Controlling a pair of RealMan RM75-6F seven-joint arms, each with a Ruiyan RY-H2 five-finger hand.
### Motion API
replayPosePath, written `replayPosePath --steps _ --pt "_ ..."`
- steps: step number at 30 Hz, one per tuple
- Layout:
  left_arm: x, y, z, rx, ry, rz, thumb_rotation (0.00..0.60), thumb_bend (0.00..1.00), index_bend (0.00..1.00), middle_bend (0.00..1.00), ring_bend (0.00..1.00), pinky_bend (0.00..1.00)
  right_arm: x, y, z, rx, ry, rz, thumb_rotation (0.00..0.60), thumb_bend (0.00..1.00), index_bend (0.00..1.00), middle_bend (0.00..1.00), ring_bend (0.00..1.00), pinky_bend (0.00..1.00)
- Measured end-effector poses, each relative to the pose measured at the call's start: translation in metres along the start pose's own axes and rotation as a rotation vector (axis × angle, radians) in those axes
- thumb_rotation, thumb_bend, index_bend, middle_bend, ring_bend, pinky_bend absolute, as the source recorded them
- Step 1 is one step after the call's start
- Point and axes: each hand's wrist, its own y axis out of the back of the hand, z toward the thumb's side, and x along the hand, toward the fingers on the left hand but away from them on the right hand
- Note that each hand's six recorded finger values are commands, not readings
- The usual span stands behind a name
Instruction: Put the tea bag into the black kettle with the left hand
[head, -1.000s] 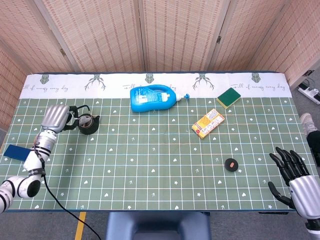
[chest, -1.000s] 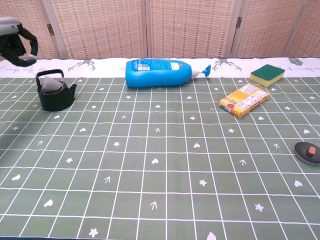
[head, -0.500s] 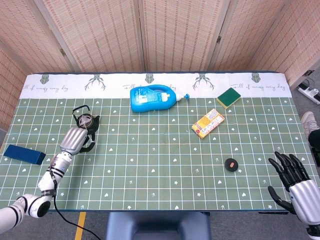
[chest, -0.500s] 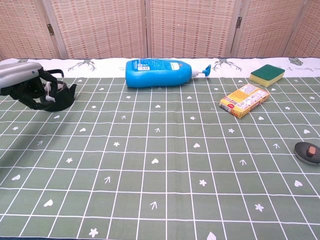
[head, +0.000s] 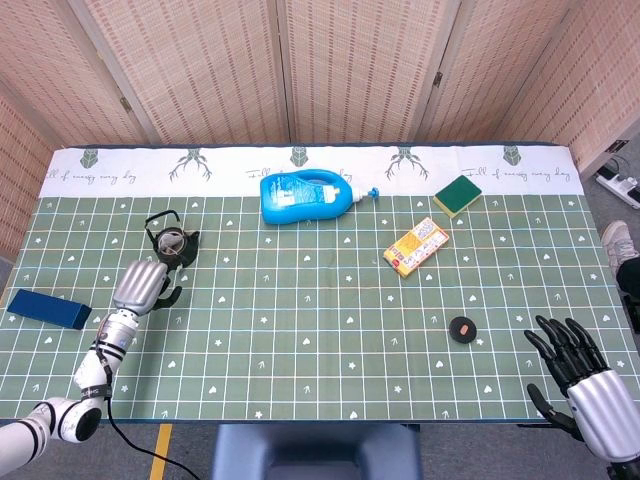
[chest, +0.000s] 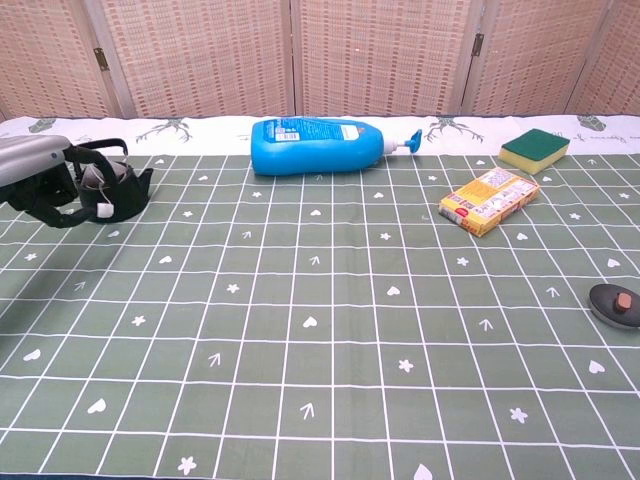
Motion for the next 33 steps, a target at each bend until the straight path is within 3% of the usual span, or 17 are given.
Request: replayPosePath --steps 4,13,25,33 --pt "-0.002 0.001 -0.004 -0.006 0.006 -0.01 0.6 0.2 0.08 1.0 1.0 1.0 -0.001 0.0 -0.002 -0.002 -0.006 -0.001 0.6 0.42 0.0 0.0 0.0 0.0" --pt "-0.009 0.018 -0.006 -0.023 -0.003 -0.005 0.6 0.19 0.1 1.0 1.0 1.0 -0.002 -0.001 0.0 0.001 -0.003 0.005 0.6 0.42 0.0 0.0 0.0 0.0" --pt "-0.002 0.023 -0.033 0.077 0.127 -0.207 0.6 0.2 0.06 1.0 1.0 1.0 -0.005 -0.003 -0.003 -0.001 -0.016 0.014 0.6 0.42 0.0 0.0 0.0 0.0" --pt "0.018 0.037 -0.028 0.173 0.162 -0.209 0.6 0.2 0.07 1.0 1.0 1.0 -0.009 -0.003 -0.007 -0.006 -0.032 0.022 0.6 0.42 0.0 0.0 0.0 0.0"
